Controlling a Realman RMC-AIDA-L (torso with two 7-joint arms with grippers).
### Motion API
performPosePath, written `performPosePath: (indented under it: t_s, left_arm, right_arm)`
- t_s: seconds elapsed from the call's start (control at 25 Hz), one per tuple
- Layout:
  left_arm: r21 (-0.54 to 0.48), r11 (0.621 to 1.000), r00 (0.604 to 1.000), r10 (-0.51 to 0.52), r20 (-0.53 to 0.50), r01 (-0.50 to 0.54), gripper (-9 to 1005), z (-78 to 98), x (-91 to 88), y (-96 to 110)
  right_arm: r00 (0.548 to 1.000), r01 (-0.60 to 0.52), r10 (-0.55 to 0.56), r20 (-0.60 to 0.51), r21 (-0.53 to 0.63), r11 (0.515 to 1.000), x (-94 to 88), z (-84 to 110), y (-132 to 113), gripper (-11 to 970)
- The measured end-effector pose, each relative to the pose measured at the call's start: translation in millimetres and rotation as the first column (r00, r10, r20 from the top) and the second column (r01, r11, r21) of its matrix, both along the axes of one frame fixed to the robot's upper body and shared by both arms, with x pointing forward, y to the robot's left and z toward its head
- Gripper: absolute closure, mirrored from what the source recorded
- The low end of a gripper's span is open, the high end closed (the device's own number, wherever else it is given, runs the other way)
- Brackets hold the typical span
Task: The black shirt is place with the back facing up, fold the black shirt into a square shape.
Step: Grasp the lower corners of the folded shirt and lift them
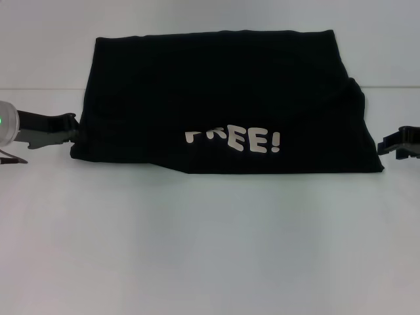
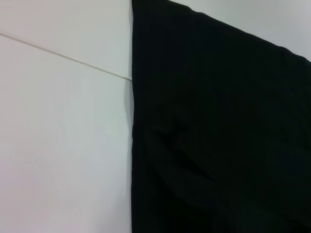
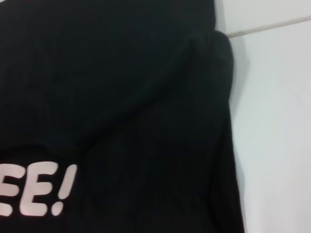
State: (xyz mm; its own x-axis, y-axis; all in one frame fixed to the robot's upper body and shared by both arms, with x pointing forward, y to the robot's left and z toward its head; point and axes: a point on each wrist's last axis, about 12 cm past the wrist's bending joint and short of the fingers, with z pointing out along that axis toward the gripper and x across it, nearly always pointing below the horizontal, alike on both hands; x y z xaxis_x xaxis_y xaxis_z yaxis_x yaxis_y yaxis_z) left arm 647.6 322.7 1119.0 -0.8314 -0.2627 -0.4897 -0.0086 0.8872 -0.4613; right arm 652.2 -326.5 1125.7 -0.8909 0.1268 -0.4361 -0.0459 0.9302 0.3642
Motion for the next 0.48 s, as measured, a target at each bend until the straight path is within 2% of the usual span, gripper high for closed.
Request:
performPosePath:
  t_s: [0.08,0.28,0.48]
  left_arm:
    - [-0.001,1.0,1.0,0.0,-0.001,0.0,964,-0.5,-0.2,-1]
    - [-0.003,1.0,1.0,-0.001,-0.002,0.001,964,-1.4,-0.7,-1]
    - [-0.003,1.0,1.0,-0.001,-0.003,0.001,963,-1.7,-0.8,-2]
  right_arm:
    - [1.0,0.008,-0.008,0.0,-0.004,1.0,-0.9,-6.0,1,407]
    - [1.0,-0.001,0.002,0.016,-0.04,0.999,-1.5,-16.7,9,513]
    - [0.999,-0.026,0.028,0.027,-0.044,0.999,-2.6,-19.6,12,507]
